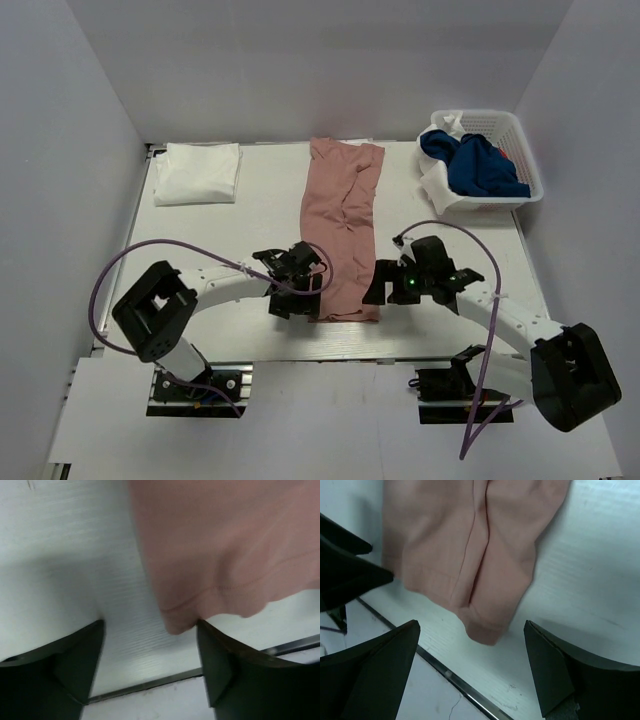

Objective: Fold and stack the t-shirts

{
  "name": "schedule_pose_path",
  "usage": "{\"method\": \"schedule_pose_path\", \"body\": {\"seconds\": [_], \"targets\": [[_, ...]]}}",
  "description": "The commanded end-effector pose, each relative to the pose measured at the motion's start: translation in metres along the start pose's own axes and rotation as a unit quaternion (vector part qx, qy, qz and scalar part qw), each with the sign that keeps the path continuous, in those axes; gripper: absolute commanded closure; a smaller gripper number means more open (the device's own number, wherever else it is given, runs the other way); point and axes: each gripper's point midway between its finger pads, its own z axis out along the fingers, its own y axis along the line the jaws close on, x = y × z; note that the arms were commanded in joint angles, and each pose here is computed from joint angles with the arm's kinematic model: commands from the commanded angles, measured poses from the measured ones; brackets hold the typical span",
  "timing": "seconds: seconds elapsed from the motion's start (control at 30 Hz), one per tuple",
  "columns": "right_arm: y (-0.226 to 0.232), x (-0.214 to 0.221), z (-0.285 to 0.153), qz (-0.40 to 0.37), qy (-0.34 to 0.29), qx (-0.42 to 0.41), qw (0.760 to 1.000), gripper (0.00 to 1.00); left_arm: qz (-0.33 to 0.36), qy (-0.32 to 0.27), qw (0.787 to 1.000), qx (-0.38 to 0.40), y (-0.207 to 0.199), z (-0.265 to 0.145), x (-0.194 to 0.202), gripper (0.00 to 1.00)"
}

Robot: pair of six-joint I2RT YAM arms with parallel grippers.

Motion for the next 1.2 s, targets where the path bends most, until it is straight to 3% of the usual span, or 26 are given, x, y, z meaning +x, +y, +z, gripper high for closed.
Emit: {"method": "schedule_pose_path", "body": {"seconds": [0.0, 0.1, 0.13, 0.2, 0.27, 0.33, 0.37, 0.43, 0.47, 0.53, 0.73, 0.83, 1.0, 1.17], "targets": [[0.01, 0.019, 0.001, 0.03, 0.025, -0.031, 0.999, 0.1, 0.0, 0.006, 0.999, 0.031, -0.014, 0.015, 0.002, 0.19], [0.004, 0.031, 0.009, 0.043, 0.05, -0.019, 0.998, 0.1, 0.005, 0.02, 0.999, 0.033, -0.016, 0.02, 0.005, 0.3], [0.005, 0.032, 0.01, 0.044, 0.053, -0.022, 0.997, 0.1, 0.01, 0.023, 0.999, 0.037, -0.017, 0.02, 0.006, 0.39], [0.001, 0.042, 0.015, 0.051, 0.074, -0.016, 0.996, 0.1, 0.01, 0.037, 0.999, 0.038, -0.015, 0.022, 0.012, 0.47], [-0.007, 0.054, 0.019, 0.059, 0.089, 0.0, 0.994, 0.2, 0.009, 0.049, 0.998, 0.044, -0.015, 0.022, 0.019, 0.65], [-0.012, 0.064, 0.02, 0.068, 0.096, 0.007, 0.993, 0.35, 0.009, 0.063, 0.997, 0.053, -0.017, 0.022, 0.025, 0.78], [-0.013, 0.066, 0.02, 0.067, 0.095, 0.009, 0.993, 0.53, 0.008, 0.068, 0.996, 0.057, -0.017, 0.023, 0.029, 0.78], [-0.018, 0.068, 0.023, 0.066, 0.091, 0.018, 0.993, 0.67, 0.012, 0.086, 0.994, 0.07, -0.019, 0.026, 0.036, 0.81], [-0.021, 0.068, 0.024, 0.066, 0.089, 0.027, 0.994, 0.81, 0.017, 0.09, 0.993, 0.075, -0.02, 0.025, 0.038, 0.85], [-0.02, 0.072, 0.024, 0.068, 0.099, 0.024, 0.993, 0.99, 0.019, 0.105, 0.992, 0.063, -0.017, 0.024, 0.045, 0.98], [-0.006, 0.088, 0.003, 0.068, 0.124, 0.008, 0.99, 1.0, 0.015, 0.118, 0.99, 0.077, -0.018, 0.0, 0.061, 1.0], [0.001, 0.116, -0.017, 0.088, 0.155, 0.0, 0.984, 1.0, 0.029, 0.135, 0.986, 0.095, -0.02, -0.021, 0.083, 1.0], [0.025, 0.108, -0.029, 0.067, 0.127, -0.048, 0.989, 1.0, 0.031, 0.14, 0.982, 0.12, -0.034, -0.033, 0.085, 1.0], [0.036, 0.068, -0.025, 0.029, 0.068, -0.044, 0.996, 1.0, 0.053, 0.081, 0.988, 0.118, -0.054, -0.043, 0.05, 1.0]]}}
